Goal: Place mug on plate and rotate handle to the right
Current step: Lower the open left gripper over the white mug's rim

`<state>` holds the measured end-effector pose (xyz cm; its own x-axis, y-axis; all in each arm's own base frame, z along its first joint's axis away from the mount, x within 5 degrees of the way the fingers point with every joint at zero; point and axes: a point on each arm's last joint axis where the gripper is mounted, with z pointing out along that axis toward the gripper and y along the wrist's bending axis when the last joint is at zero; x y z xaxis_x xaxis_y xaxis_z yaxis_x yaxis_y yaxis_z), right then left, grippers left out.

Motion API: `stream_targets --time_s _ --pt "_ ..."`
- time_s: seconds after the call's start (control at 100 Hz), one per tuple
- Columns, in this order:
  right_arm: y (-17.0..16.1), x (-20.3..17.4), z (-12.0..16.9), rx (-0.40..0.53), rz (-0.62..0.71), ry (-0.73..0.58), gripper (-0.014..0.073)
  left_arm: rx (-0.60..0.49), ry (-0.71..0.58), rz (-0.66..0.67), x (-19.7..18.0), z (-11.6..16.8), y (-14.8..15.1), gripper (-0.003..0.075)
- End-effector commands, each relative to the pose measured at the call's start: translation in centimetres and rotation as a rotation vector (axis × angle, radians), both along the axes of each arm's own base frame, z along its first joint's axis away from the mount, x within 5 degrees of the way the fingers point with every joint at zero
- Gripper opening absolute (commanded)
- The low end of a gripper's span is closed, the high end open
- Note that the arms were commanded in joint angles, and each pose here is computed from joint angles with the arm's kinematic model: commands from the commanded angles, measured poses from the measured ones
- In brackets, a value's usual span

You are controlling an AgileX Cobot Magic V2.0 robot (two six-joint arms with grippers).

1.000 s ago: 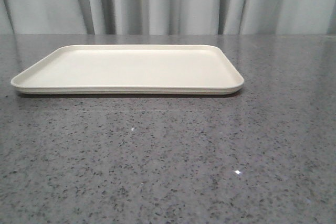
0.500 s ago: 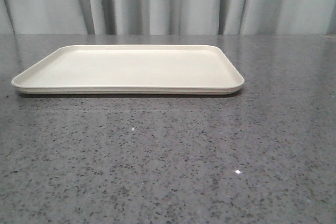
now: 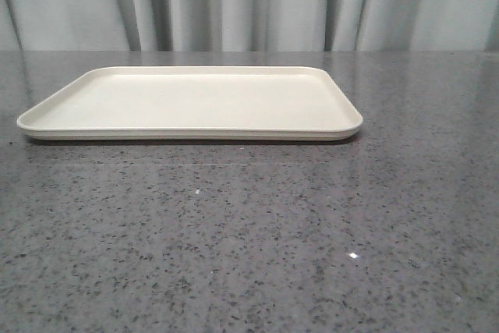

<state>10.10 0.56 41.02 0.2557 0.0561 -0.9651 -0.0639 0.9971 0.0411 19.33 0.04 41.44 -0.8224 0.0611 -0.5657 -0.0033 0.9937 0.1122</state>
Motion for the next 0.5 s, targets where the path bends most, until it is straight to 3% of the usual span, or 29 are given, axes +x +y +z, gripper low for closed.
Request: stream_targets --time_s 0.0,0.49 --pt "0.0 -0.2 1.1 -0.007 0.003 -0.029 0.0475 0.001 -0.03 -0.008 -0.4 0.5 -0.1 0.0344" --pt "0.1 -0.1 1.1 -0.009 0.008 -0.029 0.0475 -0.015 0.132 -0.015 -0.5 -4.1 -0.3 0.0344"
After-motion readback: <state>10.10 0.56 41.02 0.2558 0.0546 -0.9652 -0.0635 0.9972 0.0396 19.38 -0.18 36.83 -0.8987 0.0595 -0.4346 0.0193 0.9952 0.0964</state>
